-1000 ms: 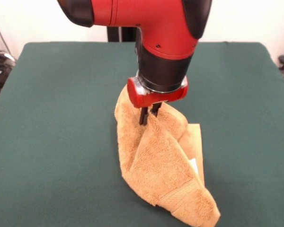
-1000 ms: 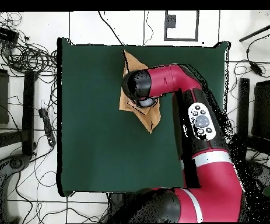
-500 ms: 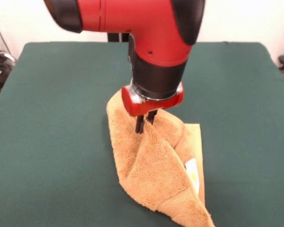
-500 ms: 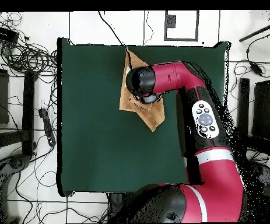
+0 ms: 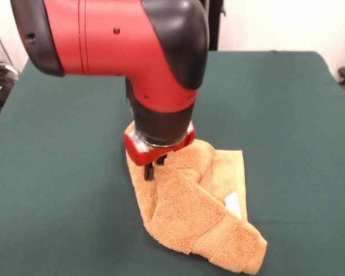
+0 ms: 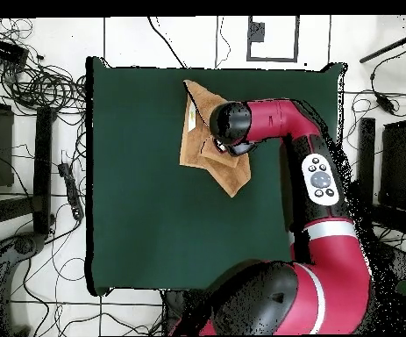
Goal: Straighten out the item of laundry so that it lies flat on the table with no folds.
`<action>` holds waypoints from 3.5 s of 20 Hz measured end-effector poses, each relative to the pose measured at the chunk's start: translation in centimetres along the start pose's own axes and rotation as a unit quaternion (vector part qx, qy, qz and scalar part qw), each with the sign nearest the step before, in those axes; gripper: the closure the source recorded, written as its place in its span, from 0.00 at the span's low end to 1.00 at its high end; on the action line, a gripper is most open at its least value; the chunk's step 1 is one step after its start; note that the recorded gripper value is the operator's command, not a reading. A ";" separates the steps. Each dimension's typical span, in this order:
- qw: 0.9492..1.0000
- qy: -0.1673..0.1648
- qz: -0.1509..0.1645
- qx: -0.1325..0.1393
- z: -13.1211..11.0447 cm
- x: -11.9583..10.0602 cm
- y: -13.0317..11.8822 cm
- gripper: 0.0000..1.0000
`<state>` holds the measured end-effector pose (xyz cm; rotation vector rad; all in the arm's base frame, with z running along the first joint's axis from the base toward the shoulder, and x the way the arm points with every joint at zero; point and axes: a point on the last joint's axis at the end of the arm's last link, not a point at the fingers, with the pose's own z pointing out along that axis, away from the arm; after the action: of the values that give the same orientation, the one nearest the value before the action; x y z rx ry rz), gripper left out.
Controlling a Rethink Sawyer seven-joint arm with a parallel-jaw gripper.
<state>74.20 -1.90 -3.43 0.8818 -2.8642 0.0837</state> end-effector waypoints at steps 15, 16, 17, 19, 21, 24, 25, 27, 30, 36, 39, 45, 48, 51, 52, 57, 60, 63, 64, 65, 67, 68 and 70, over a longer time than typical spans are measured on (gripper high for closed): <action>0.996 0.018 -0.084 -0.002 0.3 -0.9 -0.7 1.00; 0.996 0.019 -0.083 -0.003 0.2 -0.9 -0.8 1.00; 0.996 0.020 -0.082 -0.005 0.2 -1.0 -0.8 1.00; 0.997 0.020 -0.080 -0.006 0.1 -1.0 -0.9 1.00; 0.997 0.020 -0.078 -0.007 0.0 -1.0 -1.0 1.00; 0.997 0.019 -0.075 -0.007 -0.2 -1.1 -1.2 1.00; 0.997 0.018 -0.075 -0.007 -0.3 -1.2 -1.3 1.00; 0.997 0.017 -0.073 -0.005 -0.4 -1.2 -1.5 1.00; 0.997 0.015 -0.071 -0.005 -0.6 -1.4 -1.7 1.00; 0.998 0.010 -0.067 -0.003 -1.1 -1.6 -2.1 1.00; 0.998 0.009 -0.066 -0.003 -1.2 -1.6 -2.2 1.00; 0.998 0.010 -0.064 0.000 -2.2 -1.5 -2.7 1.00; 0.998 0.012 -0.063 0.001 -2.7 -1.5 -2.9 1.00; 0.998 0.014 -0.060 0.002 -3.5 -1.4 -3.2 1.00; 0.998 0.014 -0.060 0.003 -3.9 -1.4 -3.3 1.00; 0.998 0.013 -0.055 0.007 -5.1 -1.5 -4.0 1.00; 0.999 0.011 -0.051 0.012 -5.9 -1.6 -4.7 1.00; 0.999 0.006 -0.051 0.018 -6.5 -1.8 -5.4 1.00; 0.998 0.005 -0.052 0.019 -6.6 -1.9 -5.6 1.00; 0.998 0.004 -0.053 0.021 -6.7 -2.0 -5.7 1.00; 0.998 0.000 -0.058 0.025 -7.1 -2.1 -6.3 1.00; 0.998 -0.001 -0.060 0.027 -7.2 -2.2 -6.5 1.00; 0.997 -0.004 -0.066 0.029 -7.5 -2.3 -6.8 1.00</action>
<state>80.78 -5.51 3.67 1.0818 -2.8143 0.1508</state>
